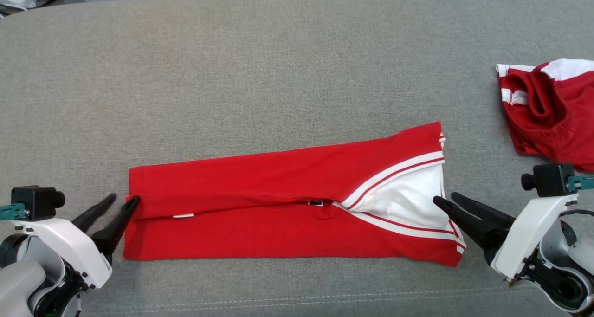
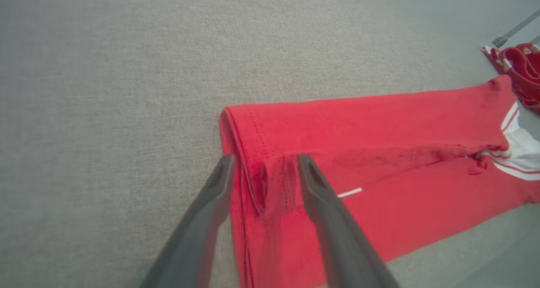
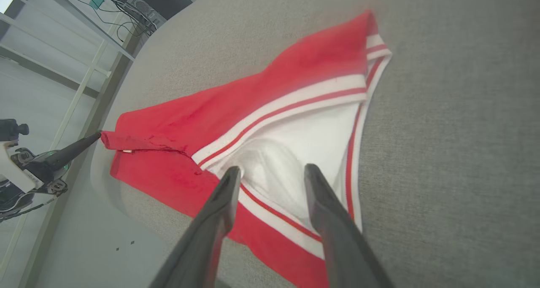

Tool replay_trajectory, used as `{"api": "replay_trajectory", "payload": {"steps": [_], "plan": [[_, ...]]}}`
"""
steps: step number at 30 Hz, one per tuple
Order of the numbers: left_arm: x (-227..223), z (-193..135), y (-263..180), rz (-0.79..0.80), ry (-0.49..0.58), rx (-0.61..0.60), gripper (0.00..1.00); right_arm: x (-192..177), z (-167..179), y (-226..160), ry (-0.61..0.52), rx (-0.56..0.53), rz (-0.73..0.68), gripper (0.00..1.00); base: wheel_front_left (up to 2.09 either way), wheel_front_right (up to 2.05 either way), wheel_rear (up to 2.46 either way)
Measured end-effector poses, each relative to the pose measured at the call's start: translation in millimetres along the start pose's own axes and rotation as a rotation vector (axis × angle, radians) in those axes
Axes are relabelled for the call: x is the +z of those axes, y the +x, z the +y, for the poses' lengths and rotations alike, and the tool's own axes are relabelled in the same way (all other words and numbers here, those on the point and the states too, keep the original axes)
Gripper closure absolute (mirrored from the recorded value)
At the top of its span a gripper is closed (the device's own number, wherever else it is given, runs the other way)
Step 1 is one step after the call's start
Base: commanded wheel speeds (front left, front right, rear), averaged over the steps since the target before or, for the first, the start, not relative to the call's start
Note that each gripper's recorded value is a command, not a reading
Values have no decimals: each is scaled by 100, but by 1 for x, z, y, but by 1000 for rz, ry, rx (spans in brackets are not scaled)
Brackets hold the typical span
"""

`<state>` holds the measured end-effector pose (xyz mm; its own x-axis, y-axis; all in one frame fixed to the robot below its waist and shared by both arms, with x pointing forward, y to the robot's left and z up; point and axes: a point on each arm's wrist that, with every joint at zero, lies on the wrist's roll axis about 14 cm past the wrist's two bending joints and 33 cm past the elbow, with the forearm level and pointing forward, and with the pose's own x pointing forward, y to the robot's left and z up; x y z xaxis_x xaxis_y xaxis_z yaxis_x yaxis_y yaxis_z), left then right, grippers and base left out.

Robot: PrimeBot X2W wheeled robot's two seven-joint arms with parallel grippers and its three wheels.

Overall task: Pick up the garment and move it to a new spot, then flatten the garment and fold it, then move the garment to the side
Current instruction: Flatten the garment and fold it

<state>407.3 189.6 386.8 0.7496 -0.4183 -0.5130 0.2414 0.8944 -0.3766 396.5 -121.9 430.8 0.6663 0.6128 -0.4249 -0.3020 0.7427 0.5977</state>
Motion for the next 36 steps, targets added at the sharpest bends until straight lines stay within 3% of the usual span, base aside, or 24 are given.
{"api": "replay_trajectory", "payload": {"steps": [5, 14, 25, 36], "plan": [[17, 5, -7, -82, 25, 32, 0, 17, -1, -8, 14, -11, -89, 0, 0, 0, 0], [34, 4, -24, -249, 33, 88, 0, 60, -23, -20, -105, -115, -338, 0, 0, 0, 0], [31, 4, -43, -372, -12, 153, 0, 17, -24, 8, -63, -146, -281, 0, 0, 0, 0], [21, 10, -48, -382, -22, 189, 0, -7, -48, 31, -7, -224, -222, 0, 0, 0, 0]]}}
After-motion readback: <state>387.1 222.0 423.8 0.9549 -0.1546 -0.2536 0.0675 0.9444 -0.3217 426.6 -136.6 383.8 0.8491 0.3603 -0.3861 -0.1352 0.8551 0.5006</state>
